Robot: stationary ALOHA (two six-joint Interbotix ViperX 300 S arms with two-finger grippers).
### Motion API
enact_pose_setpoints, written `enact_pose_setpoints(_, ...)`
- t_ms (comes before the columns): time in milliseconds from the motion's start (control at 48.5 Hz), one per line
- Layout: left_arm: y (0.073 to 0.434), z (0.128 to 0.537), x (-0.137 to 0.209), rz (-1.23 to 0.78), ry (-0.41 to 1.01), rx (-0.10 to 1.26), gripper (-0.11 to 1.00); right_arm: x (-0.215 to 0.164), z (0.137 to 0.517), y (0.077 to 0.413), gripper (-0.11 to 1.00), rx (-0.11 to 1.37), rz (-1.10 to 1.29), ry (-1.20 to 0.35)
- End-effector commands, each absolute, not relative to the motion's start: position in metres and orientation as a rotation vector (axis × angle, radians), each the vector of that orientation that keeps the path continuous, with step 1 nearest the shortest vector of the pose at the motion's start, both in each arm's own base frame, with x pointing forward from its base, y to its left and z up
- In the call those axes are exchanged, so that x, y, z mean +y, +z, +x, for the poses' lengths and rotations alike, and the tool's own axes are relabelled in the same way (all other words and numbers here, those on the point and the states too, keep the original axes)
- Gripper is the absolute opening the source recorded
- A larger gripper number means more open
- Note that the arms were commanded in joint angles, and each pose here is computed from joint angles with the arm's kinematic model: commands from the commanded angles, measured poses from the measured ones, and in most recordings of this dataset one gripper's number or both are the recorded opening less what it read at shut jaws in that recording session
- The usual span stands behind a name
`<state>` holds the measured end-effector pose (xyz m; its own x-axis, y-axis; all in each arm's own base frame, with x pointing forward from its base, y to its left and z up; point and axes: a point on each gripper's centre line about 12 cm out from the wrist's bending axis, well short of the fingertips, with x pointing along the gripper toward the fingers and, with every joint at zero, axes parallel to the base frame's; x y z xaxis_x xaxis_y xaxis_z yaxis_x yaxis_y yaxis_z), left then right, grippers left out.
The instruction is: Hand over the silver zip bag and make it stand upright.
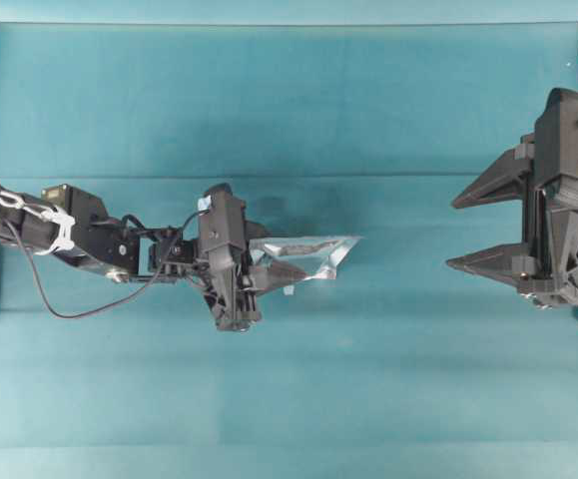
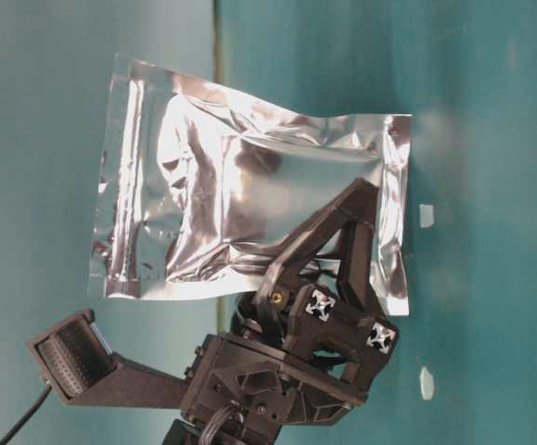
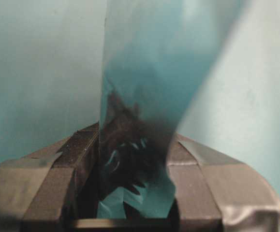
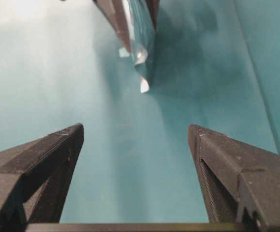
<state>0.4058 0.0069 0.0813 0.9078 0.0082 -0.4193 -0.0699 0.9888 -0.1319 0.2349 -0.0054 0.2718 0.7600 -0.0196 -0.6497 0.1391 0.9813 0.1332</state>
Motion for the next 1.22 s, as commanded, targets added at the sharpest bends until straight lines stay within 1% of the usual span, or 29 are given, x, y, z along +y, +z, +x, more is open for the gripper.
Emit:
enact_pose_setpoints(0,0.0861,0.4074,0.0017,-0.141,0.025,0.417,0.29,-0.0054,0.2358,0.2770,0.89,0.683,0.190,-0.089)
enact_pose_setpoints(1197,0.0865,0.4079,0.0005,-0.140,0.022,0.416,0.29,-0.0028,0.2342,0.2732,0.89,0.689,0.213,-0.088)
